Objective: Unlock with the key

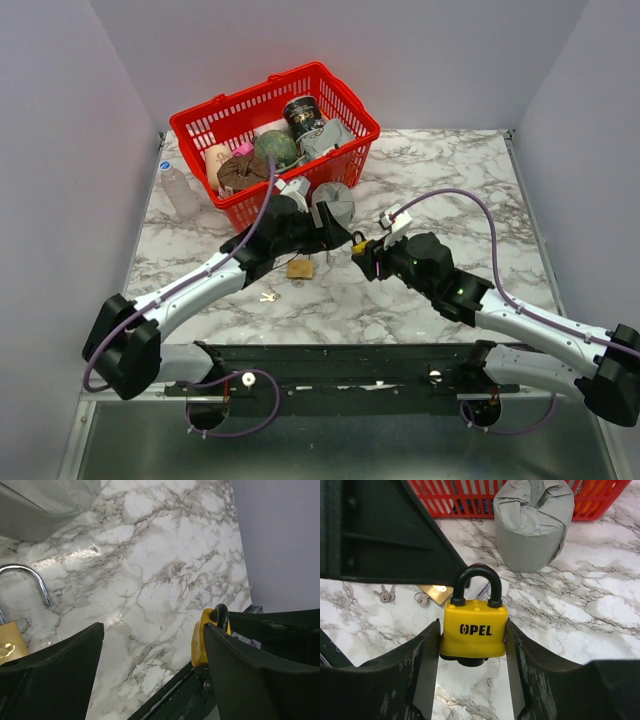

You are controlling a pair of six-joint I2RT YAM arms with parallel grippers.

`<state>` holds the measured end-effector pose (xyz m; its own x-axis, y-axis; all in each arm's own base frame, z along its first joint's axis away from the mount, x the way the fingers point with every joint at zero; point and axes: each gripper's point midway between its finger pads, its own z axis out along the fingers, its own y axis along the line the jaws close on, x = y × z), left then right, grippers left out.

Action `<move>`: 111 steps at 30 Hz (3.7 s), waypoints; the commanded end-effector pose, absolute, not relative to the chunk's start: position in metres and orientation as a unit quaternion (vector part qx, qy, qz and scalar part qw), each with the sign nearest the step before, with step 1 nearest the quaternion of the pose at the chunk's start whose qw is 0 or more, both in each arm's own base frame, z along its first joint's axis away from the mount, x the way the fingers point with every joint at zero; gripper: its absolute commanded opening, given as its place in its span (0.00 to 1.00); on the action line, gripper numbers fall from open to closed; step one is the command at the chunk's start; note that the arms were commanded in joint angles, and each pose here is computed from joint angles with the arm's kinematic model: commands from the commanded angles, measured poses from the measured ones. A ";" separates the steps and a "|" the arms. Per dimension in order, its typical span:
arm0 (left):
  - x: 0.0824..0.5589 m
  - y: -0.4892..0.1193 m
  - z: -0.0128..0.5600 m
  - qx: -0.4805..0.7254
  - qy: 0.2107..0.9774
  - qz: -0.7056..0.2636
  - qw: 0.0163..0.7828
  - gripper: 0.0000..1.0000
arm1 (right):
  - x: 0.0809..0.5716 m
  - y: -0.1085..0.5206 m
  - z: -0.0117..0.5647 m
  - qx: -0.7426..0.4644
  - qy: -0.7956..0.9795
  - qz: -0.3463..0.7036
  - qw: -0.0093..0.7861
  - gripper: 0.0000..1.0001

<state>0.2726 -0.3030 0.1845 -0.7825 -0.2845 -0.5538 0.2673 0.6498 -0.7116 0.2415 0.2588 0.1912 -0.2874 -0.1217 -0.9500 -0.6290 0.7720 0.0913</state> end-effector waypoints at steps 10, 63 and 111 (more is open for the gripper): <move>0.257 -0.331 0.211 0.057 0.821 -0.455 0.339 0.88 | 0.243 0.274 0.205 -0.253 0.751 0.254 0.555 0.31; 0.269 -0.244 0.249 0.133 0.781 -0.479 0.379 0.00 | 0.266 0.311 0.241 -0.122 0.746 0.407 0.512 0.66; 0.266 -0.243 0.251 0.142 0.773 -0.481 0.389 0.00 | 0.254 0.348 0.223 -0.100 0.766 0.465 0.433 0.59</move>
